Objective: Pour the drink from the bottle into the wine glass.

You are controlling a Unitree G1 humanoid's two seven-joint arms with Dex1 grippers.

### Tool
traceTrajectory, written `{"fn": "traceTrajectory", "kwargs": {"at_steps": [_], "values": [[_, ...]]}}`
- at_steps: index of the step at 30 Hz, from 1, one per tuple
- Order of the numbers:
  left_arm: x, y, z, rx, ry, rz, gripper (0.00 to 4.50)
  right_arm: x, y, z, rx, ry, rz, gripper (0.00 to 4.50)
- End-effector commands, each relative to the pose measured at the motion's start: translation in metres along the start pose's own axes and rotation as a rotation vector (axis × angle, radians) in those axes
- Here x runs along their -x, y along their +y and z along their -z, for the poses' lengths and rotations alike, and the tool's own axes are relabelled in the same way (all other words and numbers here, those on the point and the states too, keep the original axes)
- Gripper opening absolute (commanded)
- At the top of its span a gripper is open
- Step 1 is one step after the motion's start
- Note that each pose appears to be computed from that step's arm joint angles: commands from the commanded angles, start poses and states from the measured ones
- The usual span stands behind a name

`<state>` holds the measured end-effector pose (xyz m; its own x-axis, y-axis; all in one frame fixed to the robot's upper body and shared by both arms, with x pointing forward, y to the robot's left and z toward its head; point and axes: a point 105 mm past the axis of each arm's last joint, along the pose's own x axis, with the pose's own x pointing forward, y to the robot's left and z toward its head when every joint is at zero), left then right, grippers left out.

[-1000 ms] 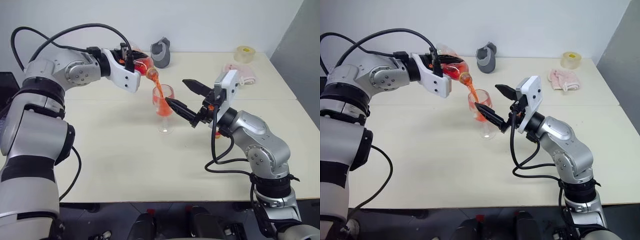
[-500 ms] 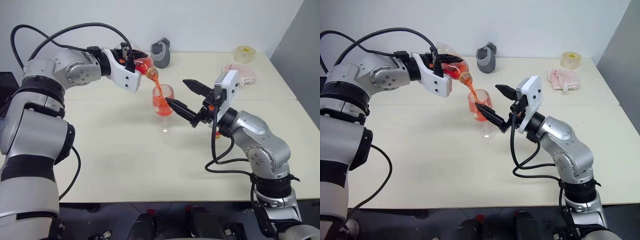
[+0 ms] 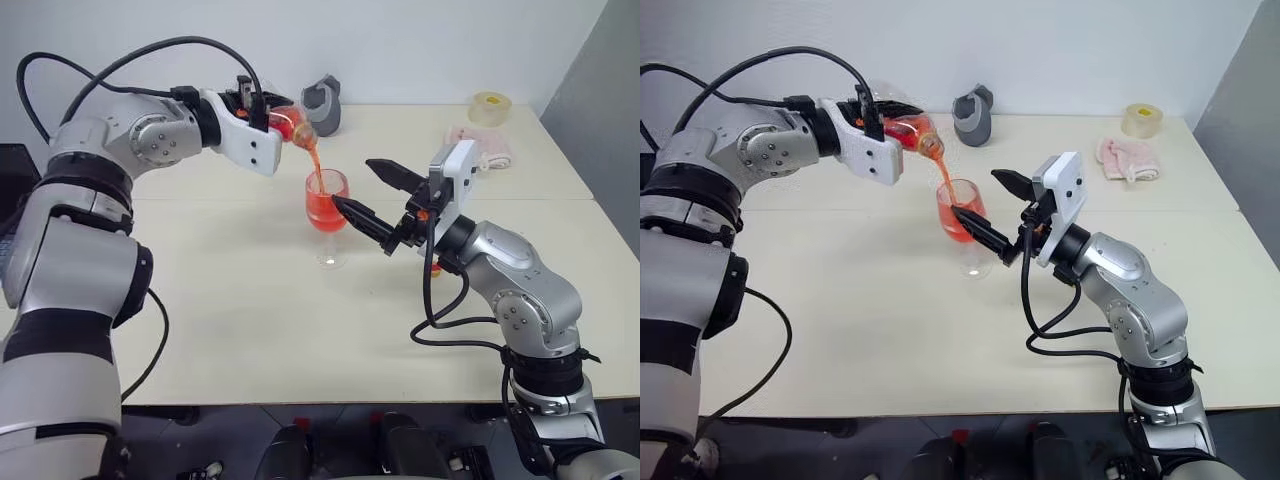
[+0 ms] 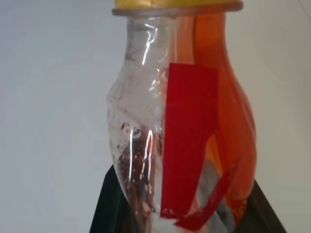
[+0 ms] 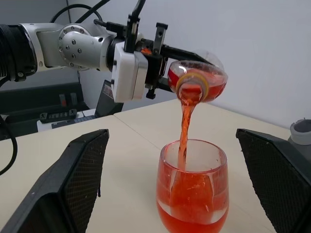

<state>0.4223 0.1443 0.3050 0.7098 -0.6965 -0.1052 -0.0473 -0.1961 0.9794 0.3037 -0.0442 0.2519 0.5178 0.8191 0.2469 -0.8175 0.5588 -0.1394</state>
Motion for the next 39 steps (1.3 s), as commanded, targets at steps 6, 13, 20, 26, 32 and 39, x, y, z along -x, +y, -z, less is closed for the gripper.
{"fn": "traceTrajectory", "kwargs": {"at_steps": [6, 13, 20, 26, 32, 39], "values": [[0.0, 0.023, -0.003, 0.37, -0.088, -0.148, 0.98, 0.002, 0.003, -0.011, 0.03, -0.032, -0.012, 4.48], [0.014, 0.036, 0.021, 0.746, -0.095, -0.353, 0.98, 0.005, 0.006, -0.01, 0.022, -0.022, -0.034, 4.48], [0.038, -0.012, 0.053, 1.101, 0.056, -0.569, 0.98, 0.03, 0.022, 0.014, 0.07, 0.08, -0.132, 4.48], [0.072, -0.072, 0.064, 1.395, 0.269, -0.77, 0.98, 0.051, 0.03, 0.036, 0.072, 0.151, -0.157, 4.48], [0.096, -0.118, 0.055, 1.577, 0.377, -0.857, 0.98, 0.07, 0.047, 0.052, 0.09, 0.187, -0.219, 4.48], [0.101, -0.156, 0.048, 1.661, 0.412, -0.831, 0.98, 0.07, 0.048, 0.059, 0.08, 0.177, -0.216, 4.48]]}}
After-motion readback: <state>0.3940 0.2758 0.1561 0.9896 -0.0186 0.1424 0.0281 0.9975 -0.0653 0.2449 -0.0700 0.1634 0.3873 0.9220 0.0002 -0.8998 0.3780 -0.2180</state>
